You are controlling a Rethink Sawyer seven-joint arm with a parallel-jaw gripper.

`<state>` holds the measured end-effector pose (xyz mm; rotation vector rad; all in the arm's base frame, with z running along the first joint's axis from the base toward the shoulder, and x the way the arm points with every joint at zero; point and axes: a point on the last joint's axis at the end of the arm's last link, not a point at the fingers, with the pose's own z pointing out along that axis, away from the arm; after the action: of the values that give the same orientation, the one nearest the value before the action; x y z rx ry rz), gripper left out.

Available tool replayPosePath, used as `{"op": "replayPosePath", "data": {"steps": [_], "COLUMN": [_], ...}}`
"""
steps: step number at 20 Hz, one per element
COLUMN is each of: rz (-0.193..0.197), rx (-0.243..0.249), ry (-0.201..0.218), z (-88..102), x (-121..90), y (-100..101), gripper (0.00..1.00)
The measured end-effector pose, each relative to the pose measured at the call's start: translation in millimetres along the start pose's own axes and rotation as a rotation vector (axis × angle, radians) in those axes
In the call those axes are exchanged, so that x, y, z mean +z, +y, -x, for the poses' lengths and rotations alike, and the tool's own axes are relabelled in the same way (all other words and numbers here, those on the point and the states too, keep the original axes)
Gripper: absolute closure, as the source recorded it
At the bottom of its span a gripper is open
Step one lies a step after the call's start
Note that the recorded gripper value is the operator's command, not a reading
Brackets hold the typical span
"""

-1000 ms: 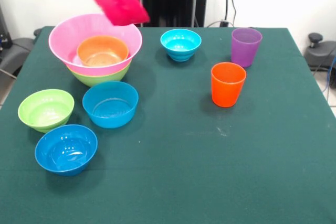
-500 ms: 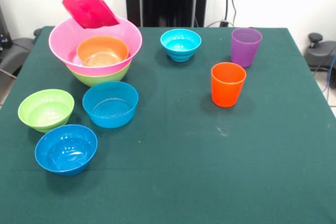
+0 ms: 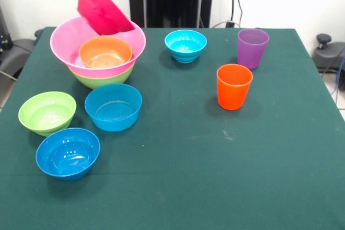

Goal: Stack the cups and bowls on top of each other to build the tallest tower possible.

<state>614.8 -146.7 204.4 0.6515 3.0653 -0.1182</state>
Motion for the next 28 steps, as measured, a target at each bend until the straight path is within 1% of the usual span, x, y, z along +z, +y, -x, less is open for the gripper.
{"op": "replayPosePath", "data": {"steps": [4,9,13,18,22,24,28], "rz": [0.006,0.014,0.018,0.013,0.016,0.022,0.031], "rx": [-0.018,-0.022,-0.022,-0.028,-0.034,-0.037,-0.043], "ry": [0.010,0.024,0.027,0.013,0.004,0.006,0.015], "z": [-4.8,-9.3,-11.8,-13.1,-13.0,-14.2,-18.5], "x": [4,8,14,22,35,44,52], "y": [6,5,-2,-14,-21,-24,-26], "gripper": [1.00,1.00,1.00,1.00,1.00,1.00,1.00]}}
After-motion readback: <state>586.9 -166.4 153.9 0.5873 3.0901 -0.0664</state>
